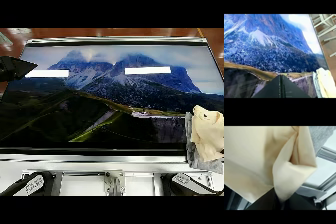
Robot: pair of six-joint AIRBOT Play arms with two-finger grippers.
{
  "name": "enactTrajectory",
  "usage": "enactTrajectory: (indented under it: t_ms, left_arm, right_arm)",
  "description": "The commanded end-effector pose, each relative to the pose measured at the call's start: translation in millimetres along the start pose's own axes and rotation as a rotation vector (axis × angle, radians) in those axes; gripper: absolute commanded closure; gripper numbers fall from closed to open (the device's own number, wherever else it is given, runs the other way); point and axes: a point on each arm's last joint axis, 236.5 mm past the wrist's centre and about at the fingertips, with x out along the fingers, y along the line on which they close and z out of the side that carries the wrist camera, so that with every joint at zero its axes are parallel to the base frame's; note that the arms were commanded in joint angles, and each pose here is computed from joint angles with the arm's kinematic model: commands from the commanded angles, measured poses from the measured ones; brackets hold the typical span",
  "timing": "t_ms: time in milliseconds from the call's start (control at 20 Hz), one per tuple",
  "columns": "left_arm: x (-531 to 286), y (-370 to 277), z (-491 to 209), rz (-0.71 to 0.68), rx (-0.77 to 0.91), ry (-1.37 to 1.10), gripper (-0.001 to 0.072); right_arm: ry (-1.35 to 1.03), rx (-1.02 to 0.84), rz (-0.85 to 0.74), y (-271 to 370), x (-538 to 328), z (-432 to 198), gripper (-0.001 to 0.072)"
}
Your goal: Fold the shirts.
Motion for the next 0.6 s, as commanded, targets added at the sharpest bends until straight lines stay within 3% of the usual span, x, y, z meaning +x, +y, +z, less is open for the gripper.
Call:
enactTrajectory:
  t_ms: [0, 50, 200, 300, 450, 550]
  left_arm:
    - [0, 0, 0, 0.0, 0.001, 0.0, 0.0673]
    - [0, 0, 0, 0.0, 0.001, 0.0, 0.0673]
    - [4, 7, -3, 0.013, -0.004, 0.016, 0.0674]
    - [15, 19, -13, 0.071, 0.033, 0.059, 0.0675]
    - [36, 66, -56, 0.373, 0.154, 0.267, 0.0676]
    - [41, 94, -85, 0.595, 0.272, 0.466, 0.0675]
  right_arm:
    - [0.009, 0.013, -0.045, -10, 16, -4, 0.0259]
    - [0.004, -0.014, -0.051, -12, 16, -3, 0.0077]
    - [-0.055, -0.051, -0.107, -26, -8, 8, 0.007]
    - [-0.227, -0.132, -0.027, -7, -58, 35, 0.007]
    - [-0.717, -0.266, 0.248, 69, -195, 80, 0.007]
    - [-0.945, -0.434, 0.36, 135, -263, 63, 0.0065]
